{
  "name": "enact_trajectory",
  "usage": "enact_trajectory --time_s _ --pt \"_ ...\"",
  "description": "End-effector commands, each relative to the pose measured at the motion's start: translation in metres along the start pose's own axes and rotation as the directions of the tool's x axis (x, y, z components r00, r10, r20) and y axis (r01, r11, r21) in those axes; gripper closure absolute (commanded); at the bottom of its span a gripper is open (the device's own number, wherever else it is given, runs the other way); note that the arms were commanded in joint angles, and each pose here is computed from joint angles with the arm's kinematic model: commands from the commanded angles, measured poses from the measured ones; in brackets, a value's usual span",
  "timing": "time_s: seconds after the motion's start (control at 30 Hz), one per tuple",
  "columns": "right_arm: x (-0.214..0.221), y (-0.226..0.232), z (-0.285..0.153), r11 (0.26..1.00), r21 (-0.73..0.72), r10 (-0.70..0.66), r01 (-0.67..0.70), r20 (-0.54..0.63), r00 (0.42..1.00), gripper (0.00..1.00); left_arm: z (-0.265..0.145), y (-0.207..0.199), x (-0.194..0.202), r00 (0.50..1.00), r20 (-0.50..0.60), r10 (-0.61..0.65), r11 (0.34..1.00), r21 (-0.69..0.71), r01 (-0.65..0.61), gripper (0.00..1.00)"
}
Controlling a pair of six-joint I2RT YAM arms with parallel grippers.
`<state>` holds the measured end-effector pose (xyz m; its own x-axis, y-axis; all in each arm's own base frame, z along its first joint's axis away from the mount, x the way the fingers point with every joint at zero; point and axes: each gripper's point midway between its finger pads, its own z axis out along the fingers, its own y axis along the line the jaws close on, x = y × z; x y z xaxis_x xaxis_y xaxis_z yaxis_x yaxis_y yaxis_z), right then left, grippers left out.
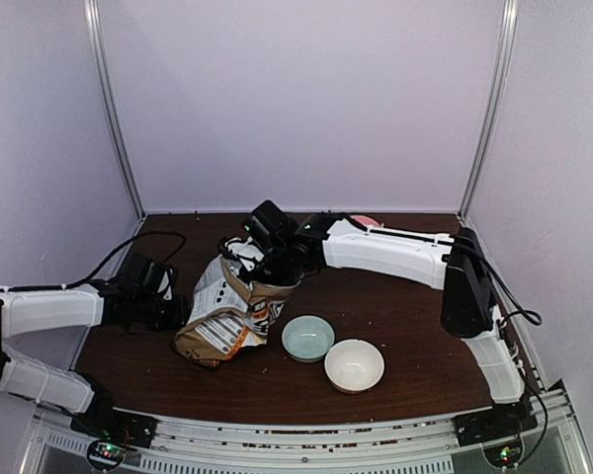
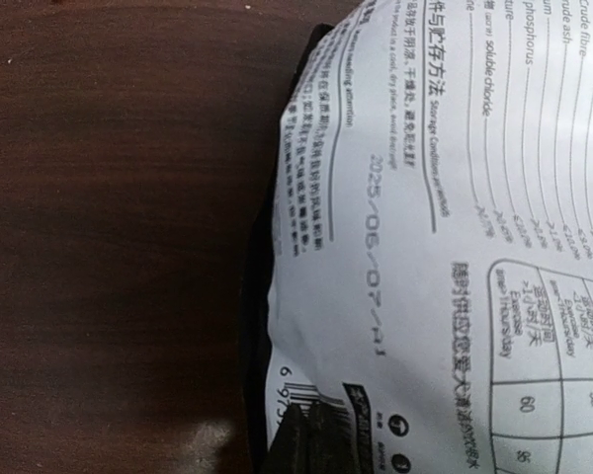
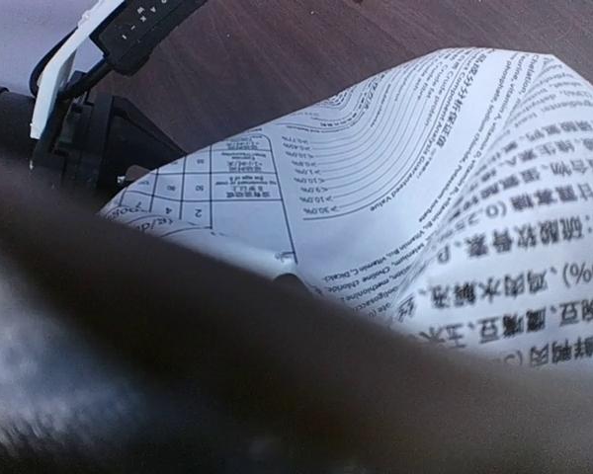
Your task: Serve the pet food
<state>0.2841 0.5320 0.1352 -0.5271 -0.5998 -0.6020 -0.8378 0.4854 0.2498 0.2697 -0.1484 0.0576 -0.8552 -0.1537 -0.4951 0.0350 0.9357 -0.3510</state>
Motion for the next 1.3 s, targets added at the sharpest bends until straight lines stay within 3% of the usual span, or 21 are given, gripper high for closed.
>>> enact_trajectory --time_s 0.0,0.13,0.27,0.47,0.57,0.8,0.93,1.27 --pt "0.023 0.031 0.043 0.992 -0.127 0.012 -0.011 0.013 1.000 1.00 -0.004 -0.044 -0.002 0.998 -0.010 0.068 0.981 0.181 -0.065 0.99" --pt "-0.019 0.045 0.011 0.984 -0.178 0.025 0.016 0.224 0.974 1.00 -0.015 -0.038 -0.012 0.998 0.028 0.054 0.990 0.129 -0.057 0.91" --pt "-0.048 0.058 -0.029 0.975 -0.219 0.038 0.046 0.365 0.930 1.00 -0.027 -0.034 -0.016 0.998 0.038 0.050 0.994 0.095 -0.053 0.80" --pt "-0.071 0.065 -0.090 0.973 -0.220 0.046 0.075 0.496 0.867 1.00 -0.067 -0.031 -0.041 0.987 0.132 0.093 0.995 0.029 -0.098 0.40" --pt "-0.073 0.066 -0.114 0.973 -0.212 0.037 0.088 0.527 0.849 1.00 -0.099 -0.045 -0.061 0.974 0.195 0.117 0.990 0.056 -0.130 0.27" --pt "-0.063 0.065 -0.145 0.978 -0.181 0.014 0.107 0.562 0.827 1.00 -0.176 -0.112 -0.095 0.943 0.315 0.111 0.948 0.251 -0.195 0.19" --pt "-0.053 0.063 -0.148 0.978 -0.180 0.018 0.106 0.577 0.816 1.00 -0.201 -0.147 -0.106 0.931 0.342 0.128 0.917 0.316 -0.242 0.16" --pt "-0.041 0.059 -0.159 0.982 -0.149 -0.005 0.120 0.607 0.795 1.00 -0.165 -0.214 -0.090 0.937 0.200 0.286 0.879 0.335 -0.340 0.10"
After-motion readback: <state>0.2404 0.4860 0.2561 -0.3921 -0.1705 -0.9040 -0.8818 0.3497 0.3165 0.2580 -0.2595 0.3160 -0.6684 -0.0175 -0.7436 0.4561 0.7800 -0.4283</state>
